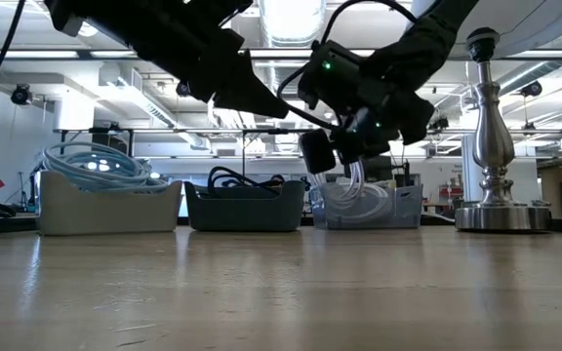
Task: Pick & Place USB Port
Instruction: Put the white HDMI cable into the black bin
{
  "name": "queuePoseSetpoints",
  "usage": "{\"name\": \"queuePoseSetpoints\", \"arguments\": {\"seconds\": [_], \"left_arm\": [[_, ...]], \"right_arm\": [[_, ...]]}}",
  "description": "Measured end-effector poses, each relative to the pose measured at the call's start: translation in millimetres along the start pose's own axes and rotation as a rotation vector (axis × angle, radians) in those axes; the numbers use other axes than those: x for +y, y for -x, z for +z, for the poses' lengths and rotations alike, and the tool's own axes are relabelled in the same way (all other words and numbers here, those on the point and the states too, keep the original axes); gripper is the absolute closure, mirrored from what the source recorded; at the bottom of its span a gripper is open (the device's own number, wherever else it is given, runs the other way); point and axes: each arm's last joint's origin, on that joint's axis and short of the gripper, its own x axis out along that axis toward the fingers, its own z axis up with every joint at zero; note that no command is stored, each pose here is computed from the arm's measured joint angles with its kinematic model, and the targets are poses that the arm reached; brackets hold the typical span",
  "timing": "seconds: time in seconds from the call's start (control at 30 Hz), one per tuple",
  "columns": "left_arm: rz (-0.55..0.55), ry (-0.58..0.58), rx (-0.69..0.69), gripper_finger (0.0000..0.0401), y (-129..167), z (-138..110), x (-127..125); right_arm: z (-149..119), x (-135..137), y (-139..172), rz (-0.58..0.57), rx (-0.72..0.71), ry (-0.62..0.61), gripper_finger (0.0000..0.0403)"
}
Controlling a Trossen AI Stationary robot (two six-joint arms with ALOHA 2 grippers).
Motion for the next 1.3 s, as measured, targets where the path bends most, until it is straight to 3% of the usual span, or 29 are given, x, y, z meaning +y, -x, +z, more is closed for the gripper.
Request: {"name": "queuePoseSetpoints", "arguments": {"seconds": [0.23, 0.53, 0.7, 0.93, 1.3], "left_arm": [[0.001, 0.012, -0.001, 0.0272, 0, 0, 0], [0.0, 0.015, -0.001, 0.0272, 0, 0, 0], [0.001, 0.014, 0.0, 0.0272, 0, 0, 0], [0.0, 0.013, 0.003, 0.0272, 0, 0, 0], [0.001, 0.004, -0.027, 0.0273, 2, 12, 2]], "right_arm": [[5, 3, 1, 0.009, 0.003, -0.014, 0.0313], [8, 3, 6, 0.017, -0.008, 0.062, 0.0277], [16, 2, 14, 0.008, -0.04, 0.019, 0.028], [27, 7, 31, 0.044, -0.063, 0.106, 0.0285], [49, 14, 70, 0.135, -0.098, 0.113, 0.0285]]}}
